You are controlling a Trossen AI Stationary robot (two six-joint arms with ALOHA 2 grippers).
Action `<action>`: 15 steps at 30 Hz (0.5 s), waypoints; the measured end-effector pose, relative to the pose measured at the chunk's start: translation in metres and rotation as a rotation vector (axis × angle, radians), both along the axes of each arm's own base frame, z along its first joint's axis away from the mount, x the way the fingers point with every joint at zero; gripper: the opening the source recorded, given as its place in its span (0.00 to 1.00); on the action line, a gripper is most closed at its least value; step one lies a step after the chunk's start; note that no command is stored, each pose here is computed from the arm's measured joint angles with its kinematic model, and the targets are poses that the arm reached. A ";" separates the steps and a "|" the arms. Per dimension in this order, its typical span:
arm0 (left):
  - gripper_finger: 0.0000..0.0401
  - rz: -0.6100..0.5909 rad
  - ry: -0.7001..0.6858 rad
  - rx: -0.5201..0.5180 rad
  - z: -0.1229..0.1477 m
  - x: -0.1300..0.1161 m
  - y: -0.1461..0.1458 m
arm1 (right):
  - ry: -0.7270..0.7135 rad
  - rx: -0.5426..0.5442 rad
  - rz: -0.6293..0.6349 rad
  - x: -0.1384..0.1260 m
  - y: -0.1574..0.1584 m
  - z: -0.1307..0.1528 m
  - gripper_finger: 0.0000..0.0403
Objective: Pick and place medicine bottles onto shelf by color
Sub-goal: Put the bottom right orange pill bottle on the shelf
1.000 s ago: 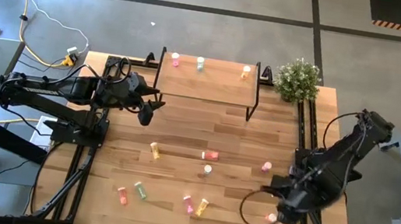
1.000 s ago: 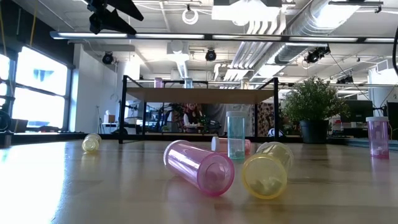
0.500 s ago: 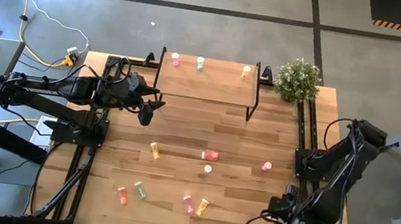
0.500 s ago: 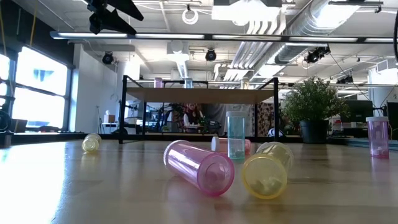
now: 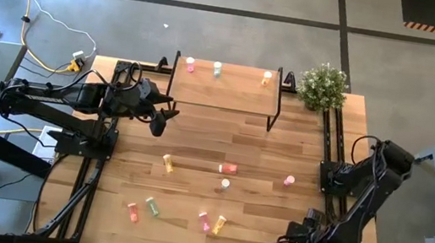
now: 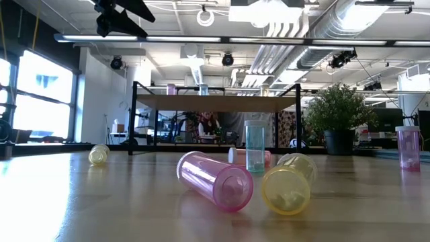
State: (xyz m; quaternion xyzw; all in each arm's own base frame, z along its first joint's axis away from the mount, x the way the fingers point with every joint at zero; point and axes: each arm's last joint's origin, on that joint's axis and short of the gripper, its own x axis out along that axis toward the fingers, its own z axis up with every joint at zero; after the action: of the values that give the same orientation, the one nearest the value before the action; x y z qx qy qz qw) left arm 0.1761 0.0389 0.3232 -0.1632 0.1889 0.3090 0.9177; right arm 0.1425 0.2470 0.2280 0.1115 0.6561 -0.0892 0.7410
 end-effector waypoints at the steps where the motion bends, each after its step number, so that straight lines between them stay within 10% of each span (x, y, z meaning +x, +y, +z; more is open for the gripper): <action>1: 0.64 0.000 0.000 0.000 0.000 0.000 0.000 | -0.003 0.007 -0.014 -0.002 -0.001 0.003 0.61; 15: 0.64 0.002 0.001 -0.004 -0.001 0.001 0.000 | -0.135 0.058 -0.112 -0.034 -0.065 0.047 0.61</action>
State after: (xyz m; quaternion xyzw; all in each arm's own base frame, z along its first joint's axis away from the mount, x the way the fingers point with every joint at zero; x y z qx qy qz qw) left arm 0.1770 0.0390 0.3226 -0.1653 0.1898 0.3095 0.9170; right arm 0.1085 0.1819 0.2749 0.1754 0.5998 -0.1037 0.7738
